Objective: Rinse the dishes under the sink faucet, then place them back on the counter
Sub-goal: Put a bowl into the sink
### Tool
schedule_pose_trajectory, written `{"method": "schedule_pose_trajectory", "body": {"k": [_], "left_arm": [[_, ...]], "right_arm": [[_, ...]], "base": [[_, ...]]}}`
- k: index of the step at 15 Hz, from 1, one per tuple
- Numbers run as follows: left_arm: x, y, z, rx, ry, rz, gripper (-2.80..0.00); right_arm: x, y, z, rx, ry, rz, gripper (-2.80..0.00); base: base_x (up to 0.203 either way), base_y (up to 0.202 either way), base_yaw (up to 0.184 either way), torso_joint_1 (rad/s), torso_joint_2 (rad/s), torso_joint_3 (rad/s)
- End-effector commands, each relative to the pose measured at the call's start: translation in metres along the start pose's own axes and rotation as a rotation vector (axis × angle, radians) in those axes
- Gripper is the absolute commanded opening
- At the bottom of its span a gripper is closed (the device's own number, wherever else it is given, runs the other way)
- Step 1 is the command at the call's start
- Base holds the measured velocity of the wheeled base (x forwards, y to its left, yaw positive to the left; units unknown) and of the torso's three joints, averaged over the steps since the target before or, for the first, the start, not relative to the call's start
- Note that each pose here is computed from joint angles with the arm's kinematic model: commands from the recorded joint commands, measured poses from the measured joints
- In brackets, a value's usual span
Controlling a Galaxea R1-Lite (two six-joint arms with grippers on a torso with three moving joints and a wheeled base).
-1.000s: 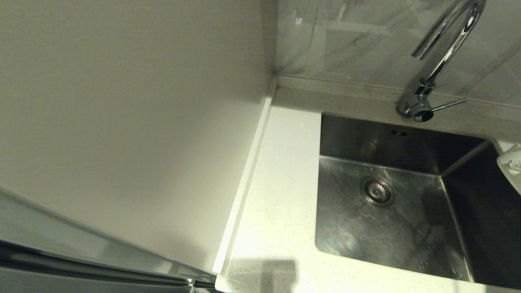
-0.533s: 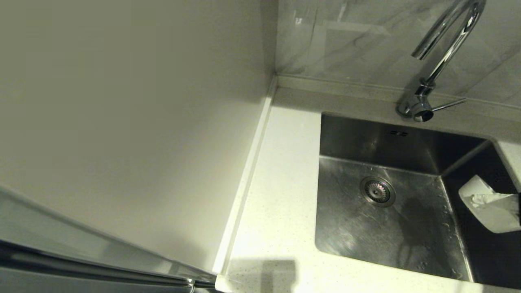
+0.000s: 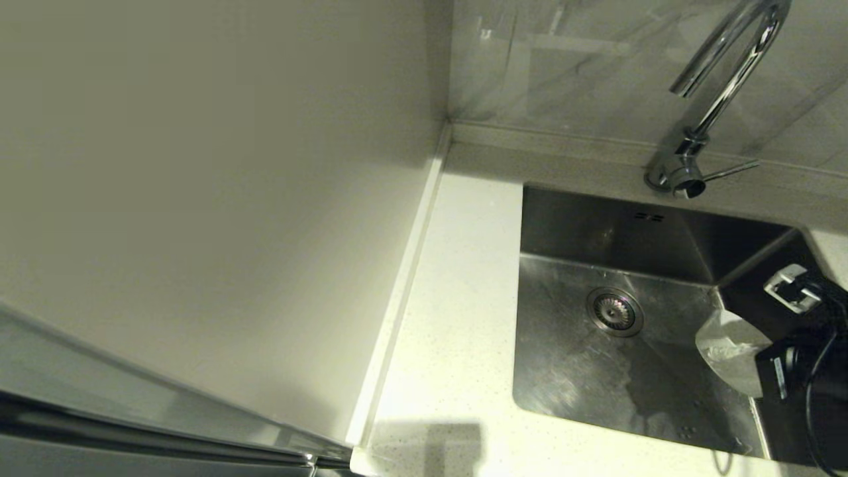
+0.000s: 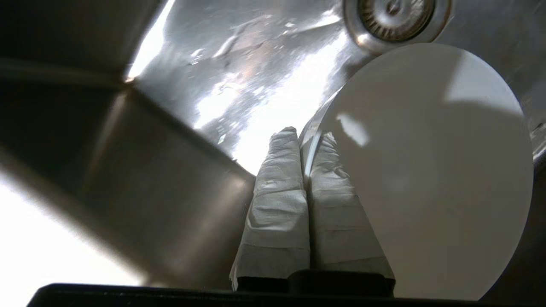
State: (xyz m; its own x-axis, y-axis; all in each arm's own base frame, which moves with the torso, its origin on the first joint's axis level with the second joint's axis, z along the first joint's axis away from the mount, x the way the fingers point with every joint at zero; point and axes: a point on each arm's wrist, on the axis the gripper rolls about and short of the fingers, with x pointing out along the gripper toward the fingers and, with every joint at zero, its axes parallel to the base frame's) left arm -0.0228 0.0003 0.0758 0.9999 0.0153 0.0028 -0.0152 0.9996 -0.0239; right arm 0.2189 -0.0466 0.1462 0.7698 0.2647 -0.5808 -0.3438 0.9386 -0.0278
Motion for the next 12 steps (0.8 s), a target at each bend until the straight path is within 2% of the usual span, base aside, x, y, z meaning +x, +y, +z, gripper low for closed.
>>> {"method": "schedule_pose_trajectory", "body": {"k": [1,4,6,8,10,12], "left_arm": [[0.000,0.000,0.000,-0.001,-0.003,0.000,-2.80],[0.000,0.000,0.000,-0.001,-0.003,0.000,-2.80],[0.000,0.000,0.000,-0.001,-0.003,0.000,-2.80],[0.000,0.000,0.000,-0.001,-0.003,0.000,-2.80],[0.000,0.000,0.000,-0.001,-0.003,0.000,-2.80],[0.000,0.000,0.000,-0.001,-0.003,0.000,-2.80]], "right_arm": [[0.021,0.010,-0.010,-0.069,-0.035,-0.025,-2.80],[0.031,0.028,-0.012,-0.110,-0.020,-0.081,-2.80],[0.038,0.037,-0.008,-0.076,-0.025,-0.114,-2.80],[0.052,0.039,-0.008,-0.079,-0.028,-0.154,-2.80],[0.068,0.040,-0.009,-0.086,-0.052,-0.197,-2.80],[0.086,0.044,-0.011,-0.059,-0.095,-0.241,-2.80]], "base": [[0.000,0.000,0.000,0.000,0.00,0.000],[0.000,0.000,0.000,0.000,0.00,0.000],[0.000,0.000,0.000,0.000,0.00,0.000],[0.000,0.000,0.000,0.000,0.00,0.000],[0.000,0.000,0.000,0.000,0.00,0.000],[0.000,0.000,0.000,0.000,0.00,0.000]]}}
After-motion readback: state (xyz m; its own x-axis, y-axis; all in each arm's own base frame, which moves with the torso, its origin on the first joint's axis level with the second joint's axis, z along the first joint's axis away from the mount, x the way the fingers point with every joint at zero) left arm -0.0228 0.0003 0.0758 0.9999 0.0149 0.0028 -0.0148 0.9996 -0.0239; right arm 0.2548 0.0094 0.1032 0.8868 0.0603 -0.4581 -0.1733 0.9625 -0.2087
